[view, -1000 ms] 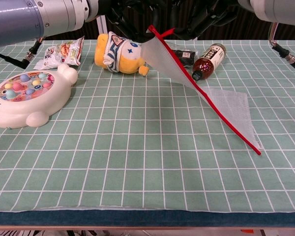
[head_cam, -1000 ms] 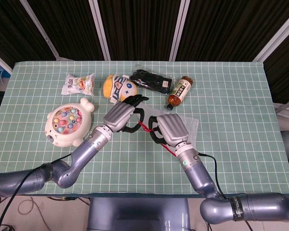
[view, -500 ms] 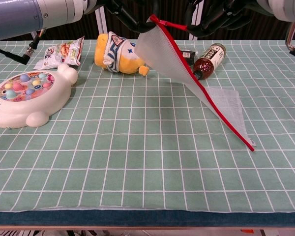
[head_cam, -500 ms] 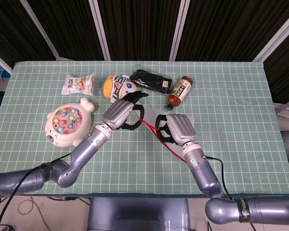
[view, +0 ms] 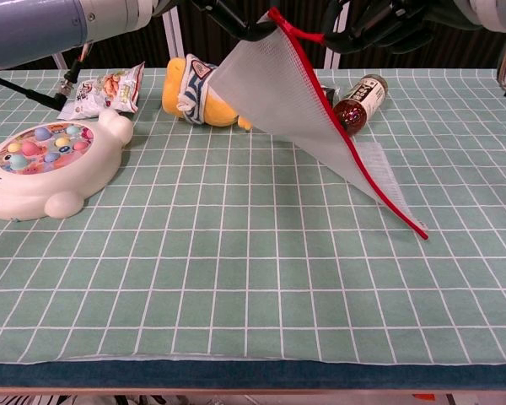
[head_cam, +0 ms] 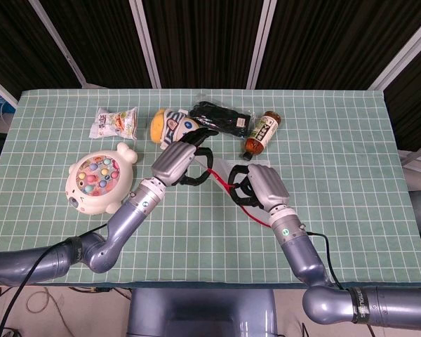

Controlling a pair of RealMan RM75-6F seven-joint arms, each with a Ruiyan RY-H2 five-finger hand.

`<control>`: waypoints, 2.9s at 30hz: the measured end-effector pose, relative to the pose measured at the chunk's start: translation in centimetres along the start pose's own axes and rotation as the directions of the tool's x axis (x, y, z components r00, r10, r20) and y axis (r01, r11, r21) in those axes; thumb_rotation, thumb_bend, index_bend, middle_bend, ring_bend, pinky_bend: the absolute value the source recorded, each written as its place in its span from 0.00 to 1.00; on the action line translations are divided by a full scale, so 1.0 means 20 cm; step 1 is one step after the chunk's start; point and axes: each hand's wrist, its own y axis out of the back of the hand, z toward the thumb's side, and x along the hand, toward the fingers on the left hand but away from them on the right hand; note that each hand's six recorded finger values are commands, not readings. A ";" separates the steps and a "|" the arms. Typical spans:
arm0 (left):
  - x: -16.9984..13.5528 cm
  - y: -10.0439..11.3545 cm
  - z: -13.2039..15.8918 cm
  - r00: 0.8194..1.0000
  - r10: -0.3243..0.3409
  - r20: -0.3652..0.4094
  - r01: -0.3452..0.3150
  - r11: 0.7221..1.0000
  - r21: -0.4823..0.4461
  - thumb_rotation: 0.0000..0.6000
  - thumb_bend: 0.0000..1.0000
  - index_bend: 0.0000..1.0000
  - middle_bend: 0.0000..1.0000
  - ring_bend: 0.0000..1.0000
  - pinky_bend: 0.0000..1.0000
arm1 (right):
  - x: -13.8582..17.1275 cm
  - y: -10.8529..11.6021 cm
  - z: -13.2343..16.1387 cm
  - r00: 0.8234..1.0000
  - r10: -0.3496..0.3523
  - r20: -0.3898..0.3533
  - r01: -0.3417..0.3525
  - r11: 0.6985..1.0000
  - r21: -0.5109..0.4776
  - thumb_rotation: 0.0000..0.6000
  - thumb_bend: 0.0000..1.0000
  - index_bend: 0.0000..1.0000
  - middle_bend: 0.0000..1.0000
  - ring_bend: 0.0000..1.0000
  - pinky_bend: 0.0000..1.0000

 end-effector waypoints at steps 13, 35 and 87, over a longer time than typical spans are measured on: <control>0.05 0.04 0.08 0.996 0.086 0.022 -0.084 0.993 -0.082 1.00 0.40 0.60 0.10 0.00 0.10 | 0.00 0.03 -0.01 0.999 0.025 0.023 -0.022 0.991 -0.136 1.00 0.68 0.73 1.00 1.00 0.99; 0.08 0.26 0.08 0.980 0.197 0.019 -0.193 0.975 -0.113 1.00 0.40 0.60 0.11 0.00 0.10 | -0.02 0.08 -0.14 0.995 -0.007 0.096 0.020 0.991 -0.131 1.00 0.69 0.73 1.00 1.00 0.99; -0.07 0.42 -0.12 0.970 0.236 -0.052 -0.239 0.969 -0.068 1.00 0.40 0.61 0.11 0.00 0.10 | 0.06 0.59 -0.70 0.890 -0.270 0.368 0.323 0.942 -0.089 1.00 0.69 0.74 1.00 1.00 0.99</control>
